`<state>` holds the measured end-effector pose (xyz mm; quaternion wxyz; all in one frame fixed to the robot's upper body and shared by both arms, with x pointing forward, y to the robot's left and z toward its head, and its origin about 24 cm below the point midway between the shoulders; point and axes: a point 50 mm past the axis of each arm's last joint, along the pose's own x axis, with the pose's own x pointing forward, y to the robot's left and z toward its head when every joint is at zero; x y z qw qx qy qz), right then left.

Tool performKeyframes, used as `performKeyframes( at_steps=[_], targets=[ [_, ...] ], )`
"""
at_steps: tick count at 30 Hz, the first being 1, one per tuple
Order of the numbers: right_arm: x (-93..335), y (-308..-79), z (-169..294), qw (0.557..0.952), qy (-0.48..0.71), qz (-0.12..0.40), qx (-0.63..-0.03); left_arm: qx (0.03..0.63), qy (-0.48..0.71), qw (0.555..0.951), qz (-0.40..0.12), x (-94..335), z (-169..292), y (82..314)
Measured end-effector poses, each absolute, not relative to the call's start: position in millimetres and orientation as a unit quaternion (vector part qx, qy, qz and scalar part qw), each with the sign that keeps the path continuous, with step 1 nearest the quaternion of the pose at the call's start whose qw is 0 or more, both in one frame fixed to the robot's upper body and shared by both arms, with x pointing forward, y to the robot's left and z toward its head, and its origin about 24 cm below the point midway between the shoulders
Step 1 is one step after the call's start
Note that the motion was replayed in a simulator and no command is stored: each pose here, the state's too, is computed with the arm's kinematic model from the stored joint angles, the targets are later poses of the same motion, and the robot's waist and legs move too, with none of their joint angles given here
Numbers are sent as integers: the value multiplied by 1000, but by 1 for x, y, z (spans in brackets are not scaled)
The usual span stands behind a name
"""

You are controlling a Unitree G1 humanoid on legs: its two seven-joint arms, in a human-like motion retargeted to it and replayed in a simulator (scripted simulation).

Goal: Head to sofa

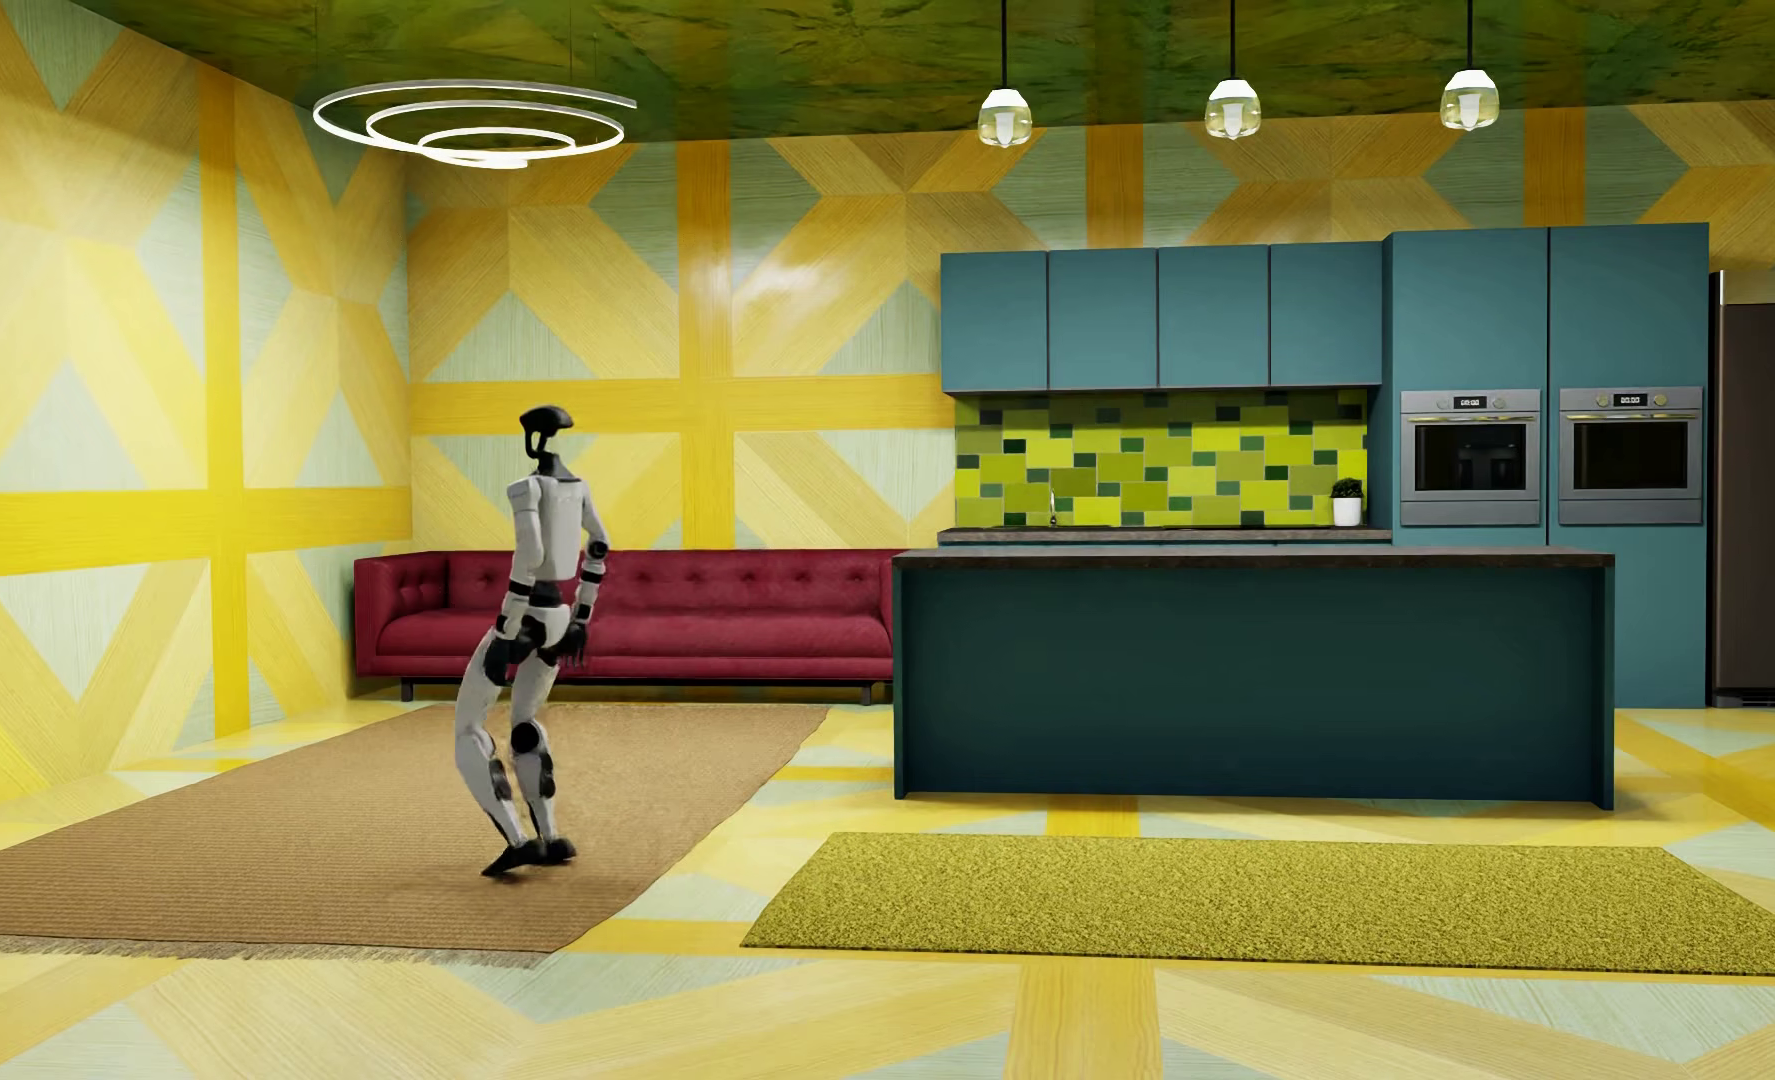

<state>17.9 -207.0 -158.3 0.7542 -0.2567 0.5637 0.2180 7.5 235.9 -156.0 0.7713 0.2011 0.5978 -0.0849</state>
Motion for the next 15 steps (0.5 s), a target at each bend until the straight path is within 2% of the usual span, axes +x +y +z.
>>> performKeyframes(
  at_steps=[3,6,7,8,11,13,15],
  targets=[
    [67,-214,-146,804,505,180,-256,192,629,749,-73,-25,-154,241],
    [90,-220,-136,827,472,162,-260,192,651,730,-83,-45,-154,239],
    [94,-216,-138,834,472,146,-243,198,650,729,-86,-40,-155,241],
    [99,-203,-139,835,461,173,-245,215,641,732,-87,-27,-155,249],
    [83,-177,-145,824,467,219,-234,220,612,758,-57,0,-150,262],
    [52,-173,-155,795,506,239,-233,220,587,776,-66,15,-148,256],
    [18,-182,-160,767,552,234,-230,212,559,798,-69,30,-146,248]
  ],
)
